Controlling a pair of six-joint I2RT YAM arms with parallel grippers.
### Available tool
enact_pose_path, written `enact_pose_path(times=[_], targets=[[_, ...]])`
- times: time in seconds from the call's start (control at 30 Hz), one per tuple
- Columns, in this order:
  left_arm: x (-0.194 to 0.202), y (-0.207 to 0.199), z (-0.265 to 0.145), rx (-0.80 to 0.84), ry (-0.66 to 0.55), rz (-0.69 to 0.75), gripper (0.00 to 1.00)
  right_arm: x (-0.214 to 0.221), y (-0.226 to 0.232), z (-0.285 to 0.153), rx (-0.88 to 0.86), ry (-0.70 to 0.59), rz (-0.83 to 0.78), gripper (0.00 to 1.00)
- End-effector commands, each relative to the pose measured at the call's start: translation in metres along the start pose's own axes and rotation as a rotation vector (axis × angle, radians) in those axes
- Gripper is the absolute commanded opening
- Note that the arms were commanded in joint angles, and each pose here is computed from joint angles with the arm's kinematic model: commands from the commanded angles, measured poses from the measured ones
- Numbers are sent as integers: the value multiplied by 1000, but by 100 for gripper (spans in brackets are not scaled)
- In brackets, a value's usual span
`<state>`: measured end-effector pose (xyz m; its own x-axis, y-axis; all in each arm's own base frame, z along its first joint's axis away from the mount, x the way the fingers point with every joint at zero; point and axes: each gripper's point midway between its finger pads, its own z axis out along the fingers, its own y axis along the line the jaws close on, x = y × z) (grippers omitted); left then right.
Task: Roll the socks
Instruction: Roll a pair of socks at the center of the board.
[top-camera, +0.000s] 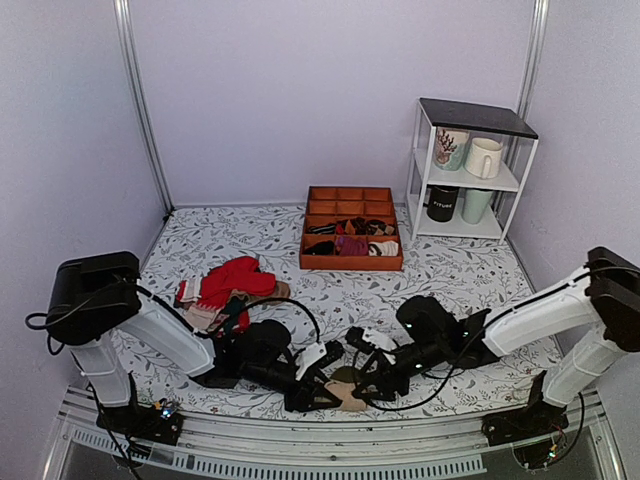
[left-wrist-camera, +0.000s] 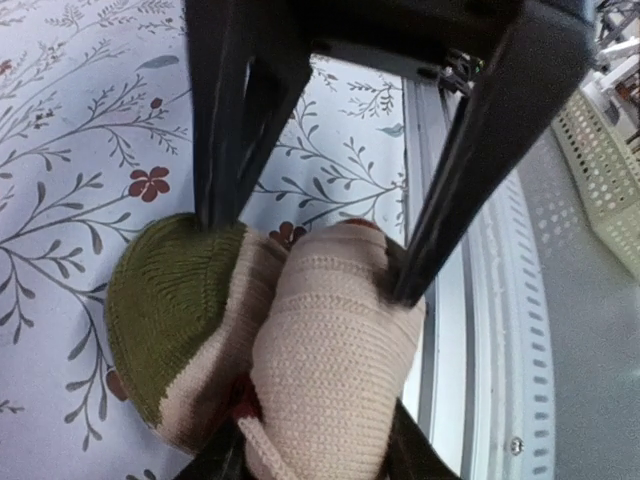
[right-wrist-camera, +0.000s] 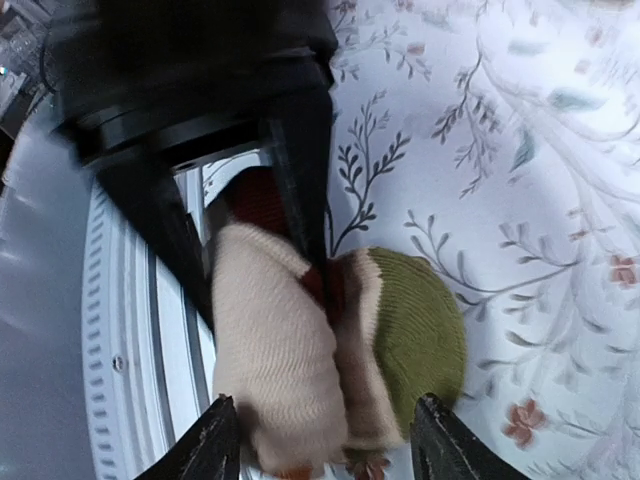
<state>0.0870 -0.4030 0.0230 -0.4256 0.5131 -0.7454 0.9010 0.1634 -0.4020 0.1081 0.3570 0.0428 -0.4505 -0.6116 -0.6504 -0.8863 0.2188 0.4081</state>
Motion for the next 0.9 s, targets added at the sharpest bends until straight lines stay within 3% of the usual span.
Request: enact_pose_path(times=[0.0,0.1,0.33,0.77,0.87], targets=[[92,0,-8,50,300,-321,31,-27,-2,-41,148,-210,-229,62],[99,3,-8,52,323,-364,31,-31,13,-55,145,-281,-353,67],[101,8,-7,43,343,-396,31,-16,21,-30,97,-193,-396,68],[106,14,-4,24,363,-389,30,-7,40,1,9,-150,-315,67],[104,14,-3,24,361,-386,30,-4,38,7,7,-131,-295,62]])
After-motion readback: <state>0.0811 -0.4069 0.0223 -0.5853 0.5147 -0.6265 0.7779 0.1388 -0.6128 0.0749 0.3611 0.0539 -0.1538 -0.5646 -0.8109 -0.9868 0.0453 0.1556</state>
